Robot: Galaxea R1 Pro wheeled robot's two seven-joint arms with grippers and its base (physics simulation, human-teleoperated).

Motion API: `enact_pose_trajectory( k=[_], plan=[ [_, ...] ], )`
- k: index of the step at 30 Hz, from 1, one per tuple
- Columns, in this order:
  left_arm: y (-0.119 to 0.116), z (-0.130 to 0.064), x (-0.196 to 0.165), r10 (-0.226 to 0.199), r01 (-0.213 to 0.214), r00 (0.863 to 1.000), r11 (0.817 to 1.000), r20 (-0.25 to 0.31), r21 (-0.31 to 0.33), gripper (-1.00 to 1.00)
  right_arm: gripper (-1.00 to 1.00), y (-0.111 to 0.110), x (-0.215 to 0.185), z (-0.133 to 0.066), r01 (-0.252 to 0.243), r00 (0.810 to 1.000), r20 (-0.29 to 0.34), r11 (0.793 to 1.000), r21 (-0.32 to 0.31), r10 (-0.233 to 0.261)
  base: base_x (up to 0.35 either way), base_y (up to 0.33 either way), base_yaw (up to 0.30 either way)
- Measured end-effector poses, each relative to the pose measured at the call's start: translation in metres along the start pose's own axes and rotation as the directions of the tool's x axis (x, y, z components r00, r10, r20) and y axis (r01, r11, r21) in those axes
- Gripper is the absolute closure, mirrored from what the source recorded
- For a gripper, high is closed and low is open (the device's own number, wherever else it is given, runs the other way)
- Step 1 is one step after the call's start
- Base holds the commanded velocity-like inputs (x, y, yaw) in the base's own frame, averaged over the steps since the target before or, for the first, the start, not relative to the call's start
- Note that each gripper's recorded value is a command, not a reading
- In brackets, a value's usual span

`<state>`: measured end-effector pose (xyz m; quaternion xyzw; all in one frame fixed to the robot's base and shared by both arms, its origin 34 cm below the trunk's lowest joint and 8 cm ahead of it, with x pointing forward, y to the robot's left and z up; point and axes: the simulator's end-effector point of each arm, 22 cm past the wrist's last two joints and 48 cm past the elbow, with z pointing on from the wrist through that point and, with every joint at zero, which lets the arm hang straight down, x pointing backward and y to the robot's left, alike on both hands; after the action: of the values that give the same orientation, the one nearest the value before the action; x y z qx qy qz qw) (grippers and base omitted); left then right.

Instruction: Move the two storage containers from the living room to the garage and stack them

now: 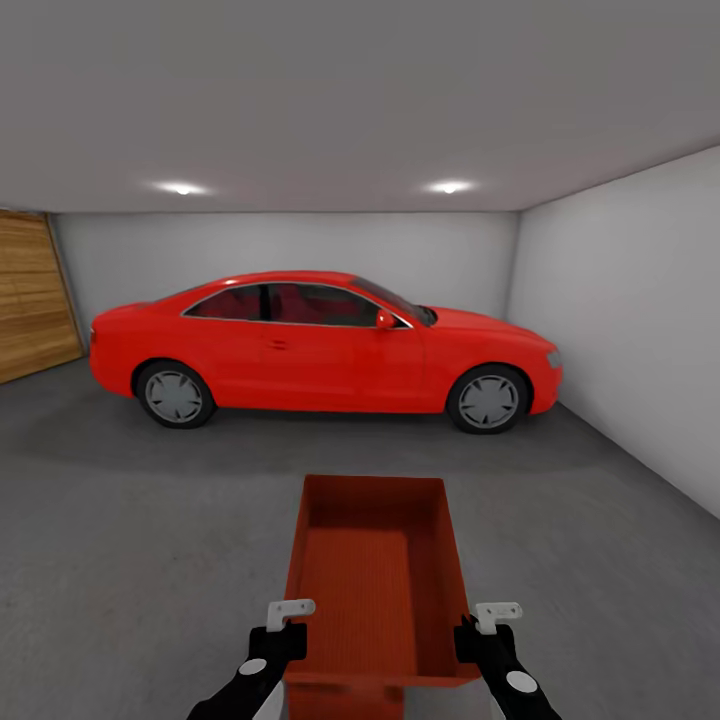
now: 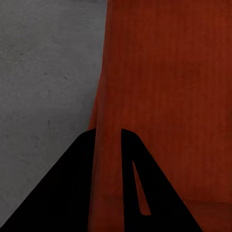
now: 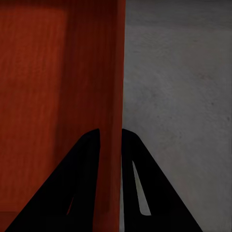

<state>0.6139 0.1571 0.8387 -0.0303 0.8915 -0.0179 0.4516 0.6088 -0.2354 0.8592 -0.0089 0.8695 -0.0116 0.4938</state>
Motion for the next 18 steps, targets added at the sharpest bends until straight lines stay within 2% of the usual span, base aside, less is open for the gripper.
enact_pose_trajectory(
  k=[18],
  plan=[
    [0.001,0.005,0.015,0.000,0.000,1.000,1.000,-0.029,-0.002,1.00,1.00,0.000,0.015,0.004,0.001,1.000,-0.029,1.000,-0.001,-0.001,0.330,0.000,0.000]
  ],
)
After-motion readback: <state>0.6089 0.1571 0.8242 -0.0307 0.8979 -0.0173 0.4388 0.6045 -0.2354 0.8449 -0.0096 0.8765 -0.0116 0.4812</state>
